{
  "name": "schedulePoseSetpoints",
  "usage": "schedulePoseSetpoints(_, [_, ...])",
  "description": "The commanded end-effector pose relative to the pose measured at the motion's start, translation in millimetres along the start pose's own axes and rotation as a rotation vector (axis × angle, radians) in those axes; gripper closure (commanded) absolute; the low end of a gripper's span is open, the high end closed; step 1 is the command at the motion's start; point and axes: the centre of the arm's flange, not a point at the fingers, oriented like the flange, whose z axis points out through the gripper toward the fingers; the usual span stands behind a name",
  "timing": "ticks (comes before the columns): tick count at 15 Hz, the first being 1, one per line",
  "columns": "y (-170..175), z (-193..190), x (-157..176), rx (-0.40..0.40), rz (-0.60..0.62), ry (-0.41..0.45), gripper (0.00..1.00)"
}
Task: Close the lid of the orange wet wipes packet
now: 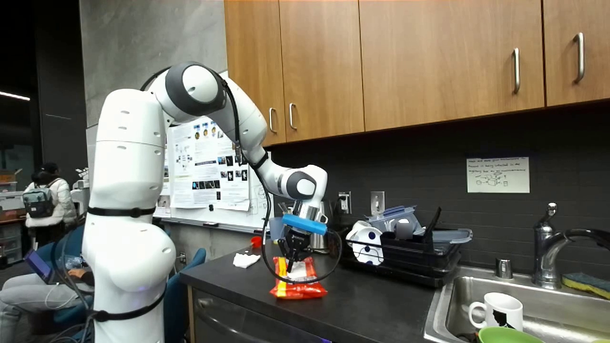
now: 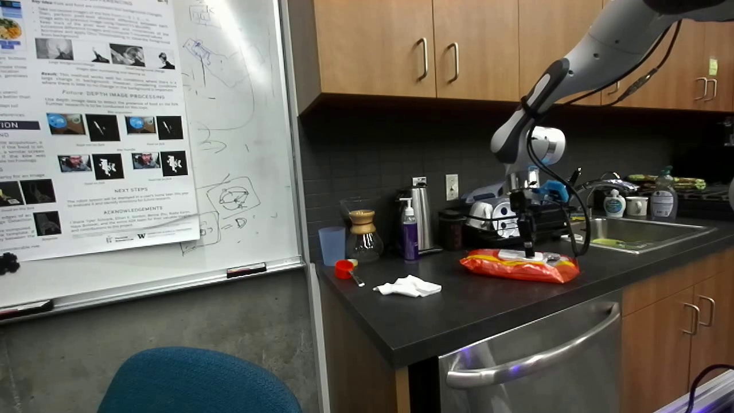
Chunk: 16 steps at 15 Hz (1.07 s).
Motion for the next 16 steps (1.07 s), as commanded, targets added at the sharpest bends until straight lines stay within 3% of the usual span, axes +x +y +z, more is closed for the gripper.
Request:
schedulePoseSetpoints(1, [2.7,17.1,10.6,-0.004,-0.010,-0.005,1.00])
schedulePoseSetpoints(7, [4.3,25.6,8.9,0.001,-0.006,-0.021,1.00])
schedulePoseSetpoints(15, [1.6,-35.8,-38.2,-0.061,0.082,0.039,1.00])
schedulePoseSetpoints(16, [5.2,-42.6,-48.3,-0.074,0.114,0.055,0.74])
